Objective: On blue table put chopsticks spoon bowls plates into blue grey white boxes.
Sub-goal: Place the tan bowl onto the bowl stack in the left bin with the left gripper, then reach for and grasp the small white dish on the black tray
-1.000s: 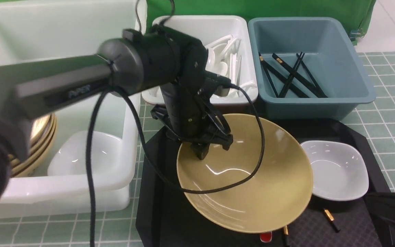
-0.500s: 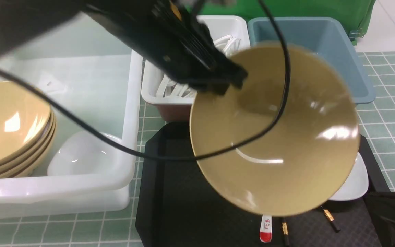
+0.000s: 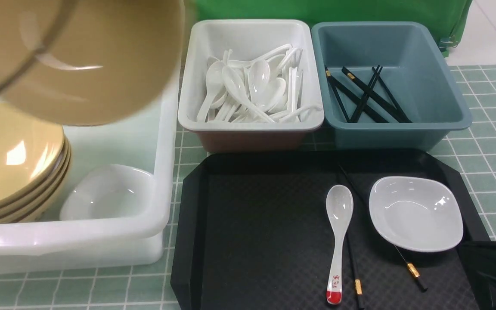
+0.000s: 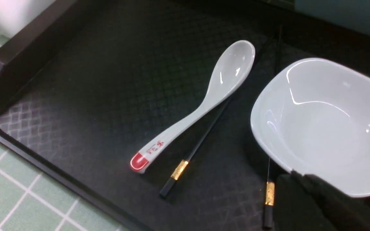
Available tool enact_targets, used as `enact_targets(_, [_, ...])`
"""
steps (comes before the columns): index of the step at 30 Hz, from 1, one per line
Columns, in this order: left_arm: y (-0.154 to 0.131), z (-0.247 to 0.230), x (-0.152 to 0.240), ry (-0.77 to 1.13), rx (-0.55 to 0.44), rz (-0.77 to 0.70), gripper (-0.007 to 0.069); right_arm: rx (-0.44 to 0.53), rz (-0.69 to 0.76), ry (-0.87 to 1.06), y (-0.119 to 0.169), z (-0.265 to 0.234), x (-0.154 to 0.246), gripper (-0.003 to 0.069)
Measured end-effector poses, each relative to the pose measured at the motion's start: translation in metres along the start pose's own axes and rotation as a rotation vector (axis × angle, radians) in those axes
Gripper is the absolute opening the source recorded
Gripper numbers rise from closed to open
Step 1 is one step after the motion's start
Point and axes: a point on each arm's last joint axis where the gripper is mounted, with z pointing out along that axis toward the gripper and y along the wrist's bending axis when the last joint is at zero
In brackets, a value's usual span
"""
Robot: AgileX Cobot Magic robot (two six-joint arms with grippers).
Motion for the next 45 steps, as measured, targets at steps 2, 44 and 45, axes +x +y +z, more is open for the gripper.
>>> enact_targets(2, [0.034, 0.016, 0.016, 0.043, -0.09, -0.119, 0.0007, 0.0, 0.003, 0.0, 0.0, 0.0, 0.0, 0.0055])
enact_targets(44, [-0.013, -0.031, 0.089, -0.171, 0.175, -0.048, 0.029, -0.008, 0.143, 0.209, -0.015, 0.043, -0.015, 0.0272])
enact_targets(45, [-0.024, -0.033, 0.098, -0.168, 0.23, 0.015, 0.0192, 0.018, 0.13, 0.23, -0.023, 0.052, -0.026, 0.0323])
